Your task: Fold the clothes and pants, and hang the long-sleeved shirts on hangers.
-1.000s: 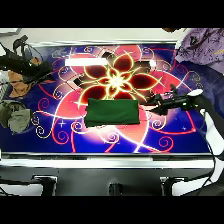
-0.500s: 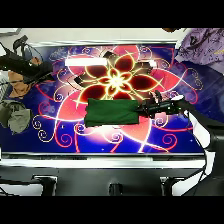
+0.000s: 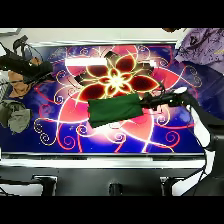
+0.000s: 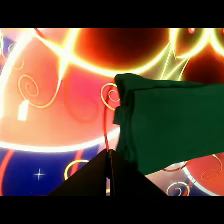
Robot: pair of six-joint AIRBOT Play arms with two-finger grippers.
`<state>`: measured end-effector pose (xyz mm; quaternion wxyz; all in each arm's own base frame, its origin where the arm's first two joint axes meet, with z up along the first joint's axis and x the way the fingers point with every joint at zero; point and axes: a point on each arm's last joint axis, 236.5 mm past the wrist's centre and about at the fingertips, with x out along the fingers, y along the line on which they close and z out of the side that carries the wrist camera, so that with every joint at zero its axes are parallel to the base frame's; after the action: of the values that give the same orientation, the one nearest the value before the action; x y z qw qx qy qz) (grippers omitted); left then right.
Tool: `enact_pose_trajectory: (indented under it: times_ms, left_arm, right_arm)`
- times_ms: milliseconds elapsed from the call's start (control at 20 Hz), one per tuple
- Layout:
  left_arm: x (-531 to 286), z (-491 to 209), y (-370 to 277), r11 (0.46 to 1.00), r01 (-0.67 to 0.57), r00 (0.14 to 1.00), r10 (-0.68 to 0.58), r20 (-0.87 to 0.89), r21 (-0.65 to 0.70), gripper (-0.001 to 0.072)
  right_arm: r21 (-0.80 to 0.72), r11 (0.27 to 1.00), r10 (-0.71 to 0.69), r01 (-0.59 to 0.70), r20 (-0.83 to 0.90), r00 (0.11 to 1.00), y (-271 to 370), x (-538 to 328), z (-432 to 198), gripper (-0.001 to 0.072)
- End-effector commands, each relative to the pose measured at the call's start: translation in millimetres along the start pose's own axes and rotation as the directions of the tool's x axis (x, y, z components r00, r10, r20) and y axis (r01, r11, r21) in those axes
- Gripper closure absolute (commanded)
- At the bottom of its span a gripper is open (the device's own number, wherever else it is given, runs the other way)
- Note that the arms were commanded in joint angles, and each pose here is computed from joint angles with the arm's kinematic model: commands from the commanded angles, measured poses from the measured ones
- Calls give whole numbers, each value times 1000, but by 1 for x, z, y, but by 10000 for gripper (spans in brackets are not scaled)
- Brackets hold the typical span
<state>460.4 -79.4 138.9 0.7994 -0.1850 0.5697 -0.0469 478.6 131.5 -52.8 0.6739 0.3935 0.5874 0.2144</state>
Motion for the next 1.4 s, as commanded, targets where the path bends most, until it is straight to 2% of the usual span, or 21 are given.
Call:
enact_pose_trajectory:
  times_ms: [0, 300, 550, 800, 1050, 1200, 1350]
  left_arm:
    - [0, 0, 0, 1000, 0, 1000, 0, 0, 0, 687]
    - [0, 0, 0, 1000, 0, 1000, 0, 0, 0, 687]
    - [0, -1, 0, 1000, -1, 1000, 1, -3, -1, 687]
    - [0, -1, 0, 1000, -1, 1000, 1, -3, -17, 687]
    - [0, -7, 2, 1000, -9, 1000, 9, -28, -19, 686]
    - [-1, -12, 4, 1000, -16, 999, 15, -50, -18, 686]
    - [-1, -13, 3, 999, -17, 999, 14, -52, -42, 685]
  right_arm:
    - [4, 1000, -28, 27, 128, 991, 13, -52, 51, 683]
    - [55, 997, -77, 61, 354, 932, 5, -164, 115, 683]
    - [193, 979, -155, 57, 544, 825, -31, -264, 149, 684]
    - [378, 924, -299, 49, 640, 708, -83, -357, 146, 684]
    - [598, 798, -515, 79, 607, 605, -126, -424, 103, 685]
    - [734, 666, -666, 135, 503, 550, -151, -447, 66, 686]
    - [794, 573, -758, 201, 420, 498, -160, -462, 37, 686]
